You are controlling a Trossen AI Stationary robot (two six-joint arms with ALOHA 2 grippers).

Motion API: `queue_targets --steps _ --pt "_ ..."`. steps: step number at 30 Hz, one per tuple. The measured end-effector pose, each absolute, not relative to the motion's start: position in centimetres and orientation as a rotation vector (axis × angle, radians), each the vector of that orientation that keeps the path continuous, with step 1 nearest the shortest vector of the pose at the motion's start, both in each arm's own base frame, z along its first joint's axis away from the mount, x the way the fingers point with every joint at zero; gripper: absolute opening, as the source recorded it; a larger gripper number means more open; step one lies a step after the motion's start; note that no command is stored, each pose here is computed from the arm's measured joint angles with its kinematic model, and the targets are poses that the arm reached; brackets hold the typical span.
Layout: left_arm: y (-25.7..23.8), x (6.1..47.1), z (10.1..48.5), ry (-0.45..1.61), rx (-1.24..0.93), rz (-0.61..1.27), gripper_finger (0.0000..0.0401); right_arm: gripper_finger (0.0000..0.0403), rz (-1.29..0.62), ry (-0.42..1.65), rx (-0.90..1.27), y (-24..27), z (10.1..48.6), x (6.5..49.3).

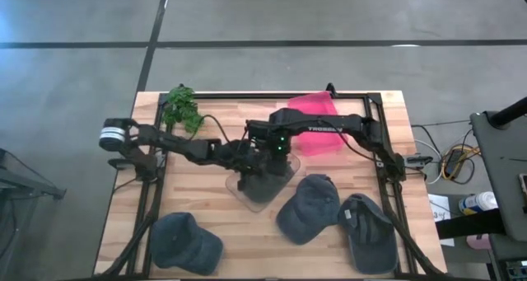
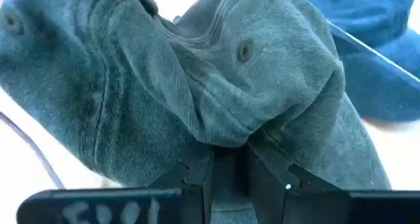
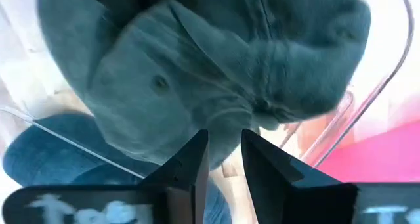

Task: Pick & Place hat
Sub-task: Put the black cap into the transparent bin

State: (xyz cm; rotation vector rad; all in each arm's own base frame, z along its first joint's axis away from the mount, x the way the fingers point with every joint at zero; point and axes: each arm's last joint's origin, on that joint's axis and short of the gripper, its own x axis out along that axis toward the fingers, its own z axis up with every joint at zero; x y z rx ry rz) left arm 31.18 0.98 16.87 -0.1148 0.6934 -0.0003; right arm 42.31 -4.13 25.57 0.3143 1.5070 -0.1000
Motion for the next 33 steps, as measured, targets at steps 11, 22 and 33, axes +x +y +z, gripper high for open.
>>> queue_targets --steps 11,22,33 --pt "0.3 29.7 18.1 0.721 -0.002 -0.013 0.0078 0.0089 -0.113 1.379 0.416 -5.5 23.2 41.8" --pt "0.2 29.6 17.6 0.722 -0.008 -0.023 0.0078 0.0108 -0.088 1.203 0.484 -6.4 24.5 39.9" --pt "0.2 29.6 17.6 0.722 0.001 -0.031 0.0078 0.0190 -0.041 1.189 0.487 -6.5 22.5 39.7"
